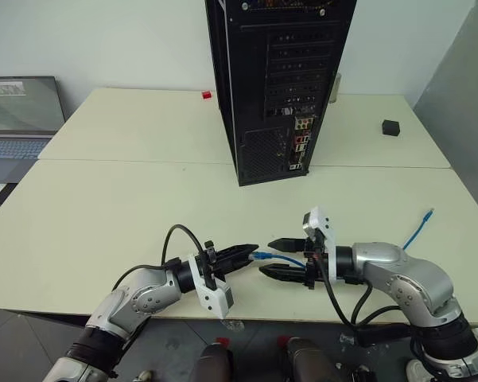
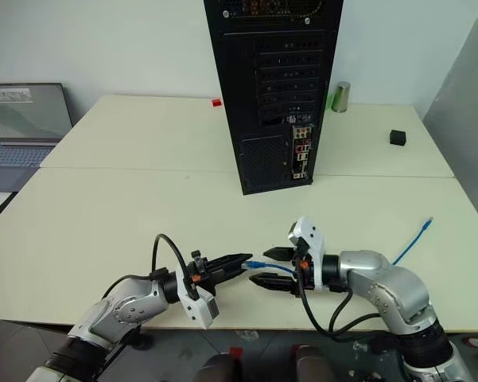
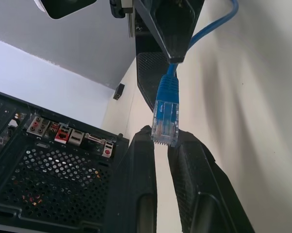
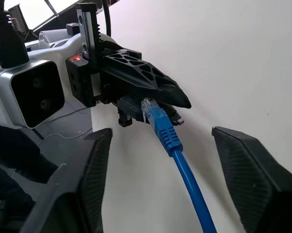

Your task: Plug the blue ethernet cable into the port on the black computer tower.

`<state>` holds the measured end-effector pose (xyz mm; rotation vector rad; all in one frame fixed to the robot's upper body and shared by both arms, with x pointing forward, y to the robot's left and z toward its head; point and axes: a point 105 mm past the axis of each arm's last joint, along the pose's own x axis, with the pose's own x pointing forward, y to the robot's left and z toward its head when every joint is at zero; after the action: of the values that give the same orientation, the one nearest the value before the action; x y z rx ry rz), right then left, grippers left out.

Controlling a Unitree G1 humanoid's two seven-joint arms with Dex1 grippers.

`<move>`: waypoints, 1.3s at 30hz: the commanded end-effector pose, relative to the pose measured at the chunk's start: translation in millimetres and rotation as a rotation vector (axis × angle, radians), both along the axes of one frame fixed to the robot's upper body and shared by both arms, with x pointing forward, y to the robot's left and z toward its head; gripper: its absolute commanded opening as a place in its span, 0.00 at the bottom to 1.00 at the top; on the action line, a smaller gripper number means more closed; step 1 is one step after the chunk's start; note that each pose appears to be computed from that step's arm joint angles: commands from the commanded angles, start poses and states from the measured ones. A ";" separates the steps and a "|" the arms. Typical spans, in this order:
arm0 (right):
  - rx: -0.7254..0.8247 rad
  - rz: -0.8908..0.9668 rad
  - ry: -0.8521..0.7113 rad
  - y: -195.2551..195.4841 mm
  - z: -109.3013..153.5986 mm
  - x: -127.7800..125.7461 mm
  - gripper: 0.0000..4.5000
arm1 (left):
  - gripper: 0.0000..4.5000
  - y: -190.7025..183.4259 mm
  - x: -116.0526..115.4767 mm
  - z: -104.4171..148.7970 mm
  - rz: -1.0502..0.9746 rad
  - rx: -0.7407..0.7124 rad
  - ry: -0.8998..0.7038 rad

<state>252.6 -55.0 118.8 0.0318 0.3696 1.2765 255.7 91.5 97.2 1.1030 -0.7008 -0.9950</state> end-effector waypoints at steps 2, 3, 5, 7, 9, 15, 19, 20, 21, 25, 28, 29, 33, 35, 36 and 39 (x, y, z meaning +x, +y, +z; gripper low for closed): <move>0.014 0.014 -0.025 3.3 7.2 0.4 0.49 | 0.04 -1.1 -1.6 10.0 -0.011 -0.027 -0.042; 0.015 0.013 -0.024 3.2 7.4 0.7 0.42 | 0.04 -1.1 -1.8 9.9 -0.011 -0.027 -0.042; 0.014 0.013 -0.023 2.7 7.5 1.3 0.32 | 0.04 -1.2 -2.2 9.9 -0.013 -0.027 -0.043; 0.014 0.012 -0.021 2.3 7.7 2.2 0.19 | 0.04 -1.2 -2.5 9.8 -0.014 -0.027 -0.044; 0.014 0.010 -0.019 1.8 7.7 3.0 0.09 | 0.04 -1.2 -2.7 10.1 -0.015 -0.027 -0.047; 0.012 0.007 -0.001 -0.9 7.8 5.5 0.00 | 0.04 -2.8 -4.2 10.1 -0.025 -0.025 -0.065; 0.011 0.009 0.016 -3.6 8.6 7.0 0.00 | 0.04 -6.1 -9.4 8.8 -0.064 -0.019 -0.050; 0.009 0.010 0.019 -4.3 8.8 7.1 0.00 | 0.12 -6.1 -9.9 9.6 -0.066 -0.032 -0.032; 0.006 0.012 0.020 -4.8 8.8 7.1 0.00 | 0.20 -5.8 -9.9 10.8 -0.065 -0.043 -0.020; -0.006 0.010 0.020 -9.1 9.8 8.6 0.00 | 0.35 -3.5 -6.4 14.2 -0.052 -0.054 0.007; -0.009 -0.013 0.002 -14.5 12.9 12.3 0.00 | 0.48 -2.9 -6.0 13.8 -0.053 -0.045 0.033; -0.006 -0.036 -0.011 -17.7 15.3 15.8 0.00 | 0.54 -1.7 -4.8 13.4 -0.045 -0.042 0.048; 0.025 -0.138 -0.065 -30.0 28.1 28.7 0.00 | 0.70 4.6 4.0 14.1 0.026 -0.088 0.156; 0.044 -0.231 -0.119 -40.1 38.8 39.7 0.00 | 0.79 5.1 16.0 19.0 0.110 -0.184 0.270; 0.047 -0.273 -0.149 -44.1 43.1 44.4 0.00 | 0.86 3.2 19.8 21.3 0.134 -0.220 0.321; 0.055 -0.440 -0.270 -55.3 59.2 63.2 0.00 | 0.93 -14.0 22.7 34.1 0.141 -0.292 0.415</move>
<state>304.4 -101.4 155.9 0.0257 0.2070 0.9488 278.6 88.2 112.6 0.7324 -0.4023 -0.9304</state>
